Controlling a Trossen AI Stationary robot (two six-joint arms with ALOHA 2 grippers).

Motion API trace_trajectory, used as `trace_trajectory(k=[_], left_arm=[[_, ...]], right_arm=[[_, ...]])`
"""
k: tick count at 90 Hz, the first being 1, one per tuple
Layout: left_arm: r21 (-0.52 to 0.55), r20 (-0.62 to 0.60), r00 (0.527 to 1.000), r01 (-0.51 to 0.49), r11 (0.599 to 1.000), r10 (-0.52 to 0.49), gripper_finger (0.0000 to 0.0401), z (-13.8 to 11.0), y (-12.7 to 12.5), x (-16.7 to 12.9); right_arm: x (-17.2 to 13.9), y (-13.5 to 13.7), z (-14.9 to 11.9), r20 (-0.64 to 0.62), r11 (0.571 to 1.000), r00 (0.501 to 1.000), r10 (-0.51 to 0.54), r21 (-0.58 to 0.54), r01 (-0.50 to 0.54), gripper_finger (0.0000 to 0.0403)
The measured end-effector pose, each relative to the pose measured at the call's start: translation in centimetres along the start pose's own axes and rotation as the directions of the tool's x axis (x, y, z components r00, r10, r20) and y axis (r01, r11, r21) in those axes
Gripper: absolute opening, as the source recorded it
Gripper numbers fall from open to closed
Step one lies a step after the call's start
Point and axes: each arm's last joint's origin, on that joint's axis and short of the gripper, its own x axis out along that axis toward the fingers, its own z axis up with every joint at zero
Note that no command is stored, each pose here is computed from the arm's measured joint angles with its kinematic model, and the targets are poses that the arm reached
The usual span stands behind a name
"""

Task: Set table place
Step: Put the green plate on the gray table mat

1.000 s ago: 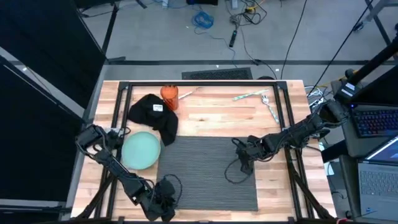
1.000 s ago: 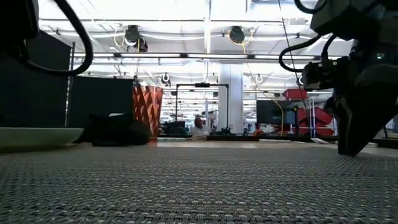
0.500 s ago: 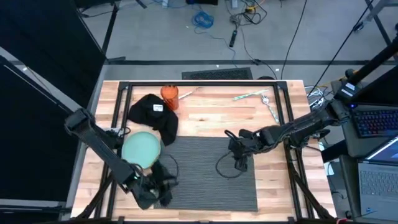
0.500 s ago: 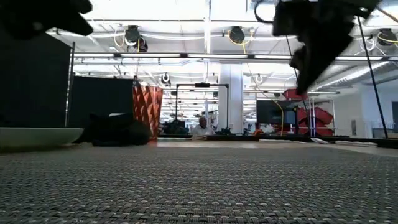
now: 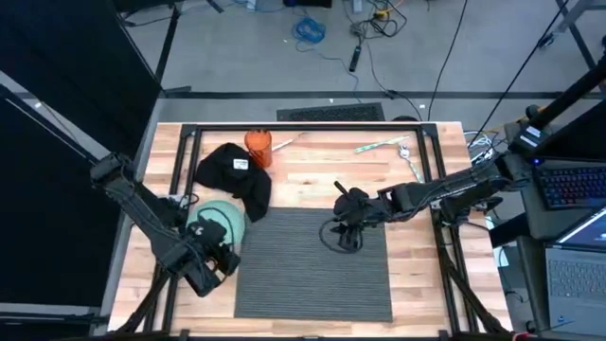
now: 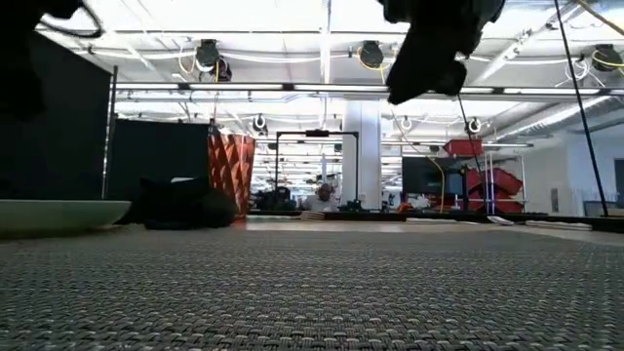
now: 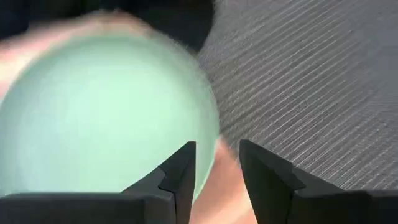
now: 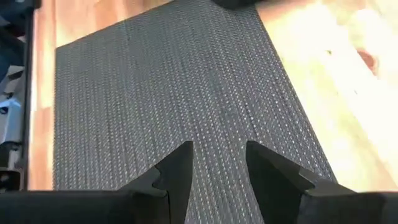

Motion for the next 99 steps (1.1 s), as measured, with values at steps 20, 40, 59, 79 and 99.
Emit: trace_trajectory(k=[20, 40, 59, 79, 99], left_arm=[[-0.214, -0.148, 0.987, -0.092, 0.972, 0.061, 0.0111, -1.7, 0.6, -0.4], [-0.284, -0.175, 0.974, -0.189, 0.94, 0.143, 0.0111, -0.7, -0.5, 1.4], [-0.281, -0.239, 0.94, -0.307, 0.909, 0.243, 0.0111, -0.2, -0.3, 1.9], [-0.245, -0.205, 0.883, -0.464, 0.851, 0.422, 0.0111, 0.7, 1.3, 1.6], [-0.225, -0.263, 0.773, -0.631, 0.742, 0.577, 0.0111, 1.0, 3.3, 3.2]], right_arm=[[2.2, -1.9, 0.3, -0.062, 0.992, 0.998, -0.024, -0.129, 0.016, 0.0134], [2.4, -3.1, 1.0, -0.085, 0.964, 0.995, 0.056, -0.255, -0.076, 0.0134], [2.4, -3.3, 1.0, -0.114, 0.936, 0.99, 0.087, -0.33, -0.12, 0.0134], [2.3, -3.5, 1.1, -0.115, 0.924, 0.99, 0.082, -0.364, -0.119, 0.0134], [2.4, -4.4, 1.7, -0.081, 0.956, 0.994, 0.075, -0.276, -0.095, 0.0134]])
